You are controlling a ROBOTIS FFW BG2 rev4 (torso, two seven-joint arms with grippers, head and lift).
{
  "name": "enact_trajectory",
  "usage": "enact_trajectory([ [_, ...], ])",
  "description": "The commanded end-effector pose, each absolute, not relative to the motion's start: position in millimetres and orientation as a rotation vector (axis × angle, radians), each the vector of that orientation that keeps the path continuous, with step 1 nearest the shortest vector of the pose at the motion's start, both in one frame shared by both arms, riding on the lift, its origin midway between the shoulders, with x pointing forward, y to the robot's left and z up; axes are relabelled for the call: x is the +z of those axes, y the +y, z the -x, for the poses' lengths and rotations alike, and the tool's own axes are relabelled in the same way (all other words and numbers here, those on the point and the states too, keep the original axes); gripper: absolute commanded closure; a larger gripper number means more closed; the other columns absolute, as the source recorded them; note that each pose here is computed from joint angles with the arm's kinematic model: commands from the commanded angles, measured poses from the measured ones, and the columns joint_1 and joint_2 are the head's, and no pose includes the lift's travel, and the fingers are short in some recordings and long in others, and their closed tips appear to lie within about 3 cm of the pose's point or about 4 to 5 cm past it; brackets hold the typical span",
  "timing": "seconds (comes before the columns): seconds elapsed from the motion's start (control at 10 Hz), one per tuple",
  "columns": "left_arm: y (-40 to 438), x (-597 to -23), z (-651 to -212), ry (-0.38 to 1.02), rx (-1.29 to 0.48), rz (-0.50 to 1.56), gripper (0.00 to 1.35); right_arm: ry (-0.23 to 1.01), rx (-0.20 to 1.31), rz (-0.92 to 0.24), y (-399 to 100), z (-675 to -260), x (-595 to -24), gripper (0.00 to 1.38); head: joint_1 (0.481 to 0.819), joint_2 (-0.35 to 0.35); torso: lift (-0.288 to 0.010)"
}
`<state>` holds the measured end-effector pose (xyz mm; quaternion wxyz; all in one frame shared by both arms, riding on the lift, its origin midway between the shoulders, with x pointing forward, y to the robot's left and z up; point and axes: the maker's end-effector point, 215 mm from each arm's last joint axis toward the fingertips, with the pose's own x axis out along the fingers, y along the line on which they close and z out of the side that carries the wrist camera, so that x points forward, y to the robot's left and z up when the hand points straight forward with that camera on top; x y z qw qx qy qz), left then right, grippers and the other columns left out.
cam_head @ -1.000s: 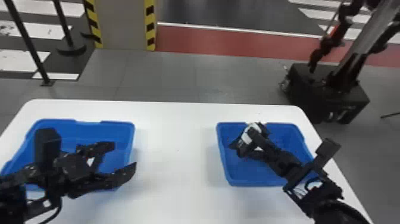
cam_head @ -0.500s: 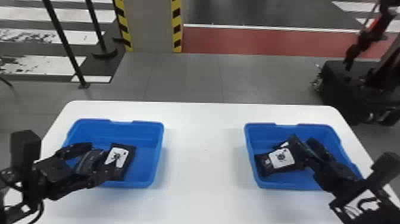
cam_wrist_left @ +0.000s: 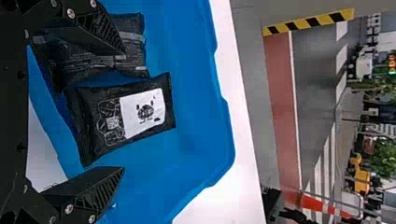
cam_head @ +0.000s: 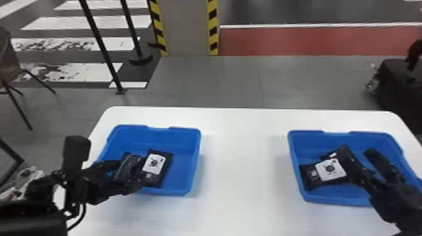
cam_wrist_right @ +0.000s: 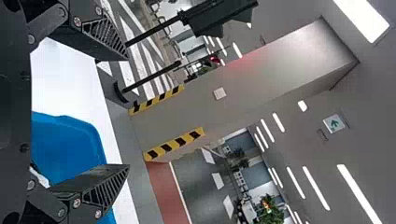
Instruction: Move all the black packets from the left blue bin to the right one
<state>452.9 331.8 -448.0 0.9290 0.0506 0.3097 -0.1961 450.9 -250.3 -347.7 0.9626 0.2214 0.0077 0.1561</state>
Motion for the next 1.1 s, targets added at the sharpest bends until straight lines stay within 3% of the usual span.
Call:
enact_trajectory([
  [0.0, 311.9, -460.4, -468.2, 0.679, -0.420, -0.068, 0.16, 0.024, 0.332, -0.465, -244.6, -450.1, -346.6, 0.22, 0.695, 0.102, -0.110],
  [0.4, 289.4, -491.3, -484.5, 0.792, -0.400, -0.025, 0.16, 0.049, 0.350, -0.488, -237.0, -447.8, -354.5, 0.22, 0.695, 0.070, -0.110],
  [1.0, 295.5, -509.2, -492.8, 0.862, -0.331, -0.022, 0.17, 0.067, 0.360, -0.523, -234.2, -444.6, -362.7, 0.22, 0.695, 0.071, -0.110],
])
